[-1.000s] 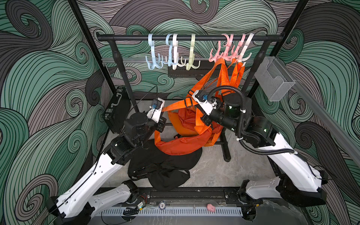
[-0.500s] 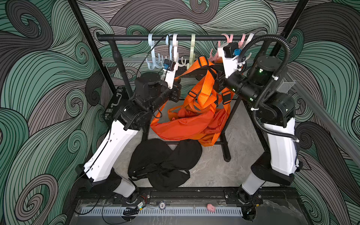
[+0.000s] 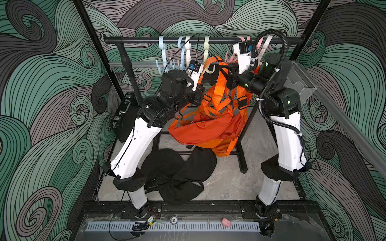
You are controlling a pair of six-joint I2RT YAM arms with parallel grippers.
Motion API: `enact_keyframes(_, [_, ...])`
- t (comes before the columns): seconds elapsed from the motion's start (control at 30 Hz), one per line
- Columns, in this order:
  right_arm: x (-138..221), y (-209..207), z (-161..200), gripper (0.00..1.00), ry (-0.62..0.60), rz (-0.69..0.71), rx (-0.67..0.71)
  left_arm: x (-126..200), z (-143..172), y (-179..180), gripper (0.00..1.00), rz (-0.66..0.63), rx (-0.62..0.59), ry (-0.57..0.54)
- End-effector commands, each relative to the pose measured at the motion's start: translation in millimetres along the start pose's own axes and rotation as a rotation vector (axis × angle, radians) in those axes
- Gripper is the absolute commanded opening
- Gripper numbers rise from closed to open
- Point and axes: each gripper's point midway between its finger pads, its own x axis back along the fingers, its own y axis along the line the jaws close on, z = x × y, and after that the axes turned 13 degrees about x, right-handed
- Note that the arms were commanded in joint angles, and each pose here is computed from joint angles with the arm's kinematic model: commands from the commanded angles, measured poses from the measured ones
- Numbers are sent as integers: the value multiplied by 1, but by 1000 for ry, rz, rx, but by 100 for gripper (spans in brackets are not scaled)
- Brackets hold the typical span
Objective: Hang the bag on a hook
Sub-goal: Hang the bag on the hook.
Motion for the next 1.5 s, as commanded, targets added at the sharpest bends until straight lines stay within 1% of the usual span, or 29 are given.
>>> enact_keyframes(0.0, [4, -4, -14, 0, -57, -5, -19, -4, 3, -4, 0, -4, 10, 20])
enact_keyframes(0.1, [-2, -6, -4, 0, -36, -23, -39, -10, 9, -9, 0, -1, 1, 35])
enact_keyframes(0.23, [-12, 6, 18, 0, 24, -84, -75, -17, 21, -6, 0, -25, -14, 67])
enact_keyframes(0.3, [-14, 10, 28, 0, 55, -88, -82, -20, 27, -4, 0, -35, -18, 80])
enact_keyframes(0.43, [-14, 19, 44, 0, 77, -86, -84, -29, 44, -1, 0, -46, -18, 111])
enact_keyframes(0.5, [-8, 20, 46, 0, 80, -69, -81, -33, 49, 0, 0, -49, -19, 116])
enact_keyframes(0.63, [4, 12, 64, 0, 111, 9, -74, -42, 58, -3, 0, -37, -25, 131])
enact_keyframes(0.83, [29, -22, 99, 0, 190, 154, -117, -55, 64, -20, 0, 30, -22, 136])
enact_keyframes(0.87, [36, -29, 102, 0, 195, 184, -126, -55, 63, -23, 6, 36, -25, 132])
enact_keyframes(0.93, [51, -42, 106, 0, 196, 244, -139, -53, 61, -25, 13, 46, -35, 123])
enact_keyframes(1.0, [60, -48, 107, 0, 187, 270, -144, -50, 58, -26, 25, 47, -37, 116])
enact_keyframes(1.07, [62, -46, 107, 0, 180, 261, -148, -46, 55, -26, 42, 50, -36, 107])
enact_keyframes(1.17, [60, -36, 101, 1, 160, 197, -152, -36, 55, -23, 61, 39, -40, 99])
enact_keyframes(1.2, [59, -33, 101, 9, 155, 182, -157, -31, 56, -20, 66, 27, -43, 96])
enact_keyframes(1.23, [60, -31, 98, 18, 147, 174, -159, -26, 57, -16, 72, 13, -46, 93])
enact_keyframes(1.27, [62, -29, 96, 30, 141, 167, -158, -21, 61, -11, 80, 2, -50, 95])
enact_keyframes(1.33, [67, -24, 88, 43, 118, 156, -145, -6, 66, -2, 90, -25, -56, 94])
enact_keyframes(1.37, [71, -22, 83, 48, 103, 160, -136, 2, 70, 5, 96, -47, -59, 97])
enact_keyframes(1.4, [74, -19, 80, 51, 92, 157, -126, 8, 75, 9, 98, -59, -61, 104])
enact_keyframes(1.47, [86, -11, 68, 56, 61, 164, -95, 23, 89, 24, 99, -102, -69, 117])
